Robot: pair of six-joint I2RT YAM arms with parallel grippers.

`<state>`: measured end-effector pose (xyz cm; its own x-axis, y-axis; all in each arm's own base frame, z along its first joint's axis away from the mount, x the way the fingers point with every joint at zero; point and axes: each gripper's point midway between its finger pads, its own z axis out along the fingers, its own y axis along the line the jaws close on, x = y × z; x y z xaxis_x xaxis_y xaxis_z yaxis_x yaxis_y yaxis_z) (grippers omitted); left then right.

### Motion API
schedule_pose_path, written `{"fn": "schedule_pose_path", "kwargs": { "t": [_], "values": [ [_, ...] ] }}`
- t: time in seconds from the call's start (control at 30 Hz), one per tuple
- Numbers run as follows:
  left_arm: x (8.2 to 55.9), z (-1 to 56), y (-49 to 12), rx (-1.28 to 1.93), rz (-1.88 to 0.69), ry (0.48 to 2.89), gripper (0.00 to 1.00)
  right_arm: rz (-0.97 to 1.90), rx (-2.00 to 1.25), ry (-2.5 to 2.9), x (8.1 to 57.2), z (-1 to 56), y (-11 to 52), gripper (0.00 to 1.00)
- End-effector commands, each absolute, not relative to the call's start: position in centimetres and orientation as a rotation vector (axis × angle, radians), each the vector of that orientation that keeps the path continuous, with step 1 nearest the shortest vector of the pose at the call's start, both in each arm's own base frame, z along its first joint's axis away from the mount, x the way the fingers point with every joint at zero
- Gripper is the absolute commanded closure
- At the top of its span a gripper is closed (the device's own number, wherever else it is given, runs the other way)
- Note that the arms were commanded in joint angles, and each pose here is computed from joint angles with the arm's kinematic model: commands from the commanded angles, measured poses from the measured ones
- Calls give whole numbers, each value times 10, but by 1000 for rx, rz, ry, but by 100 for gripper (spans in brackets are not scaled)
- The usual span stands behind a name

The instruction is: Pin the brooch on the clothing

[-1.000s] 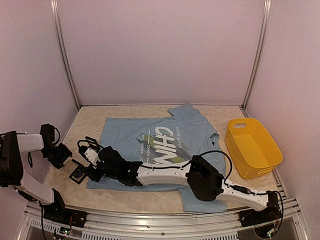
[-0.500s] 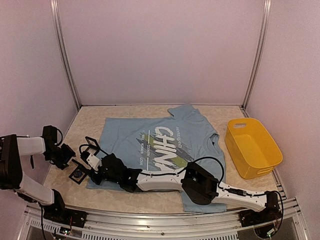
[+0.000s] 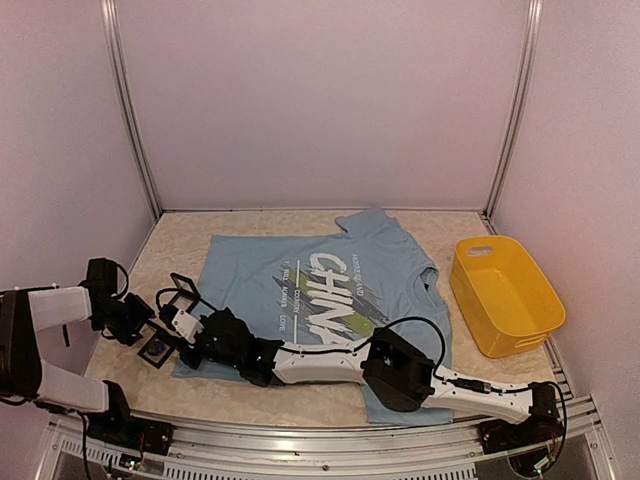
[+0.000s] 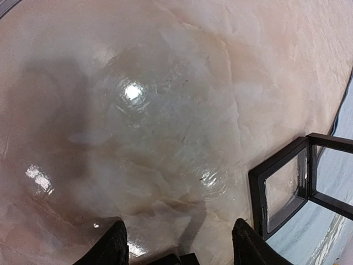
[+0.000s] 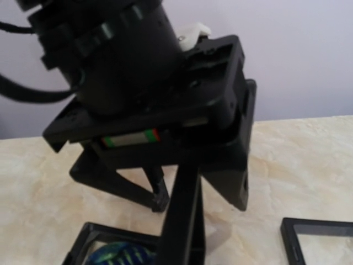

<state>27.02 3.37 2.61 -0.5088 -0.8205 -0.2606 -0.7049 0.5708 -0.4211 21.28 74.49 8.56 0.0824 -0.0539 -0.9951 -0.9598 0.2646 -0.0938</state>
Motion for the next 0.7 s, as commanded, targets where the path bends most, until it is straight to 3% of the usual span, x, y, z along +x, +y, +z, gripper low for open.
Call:
{"fn": "schedule_pose_path", "kwargs": {
  "t": [0.0, 0.3, 0.67],
  "values": [
    [250, 13, 26, -1292, -359, 2430, 39, 951, -1087, 1235, 201, 91, 749, 76],
    [246, 14, 15, -1264, -390, 2448, 39, 943, -1074, 1240, 201, 90, 749, 77],
    [242, 26, 5, -1244, -427, 2430, 39, 951, -1088, 1213, 198, 92, 750, 86]
  ]
}}
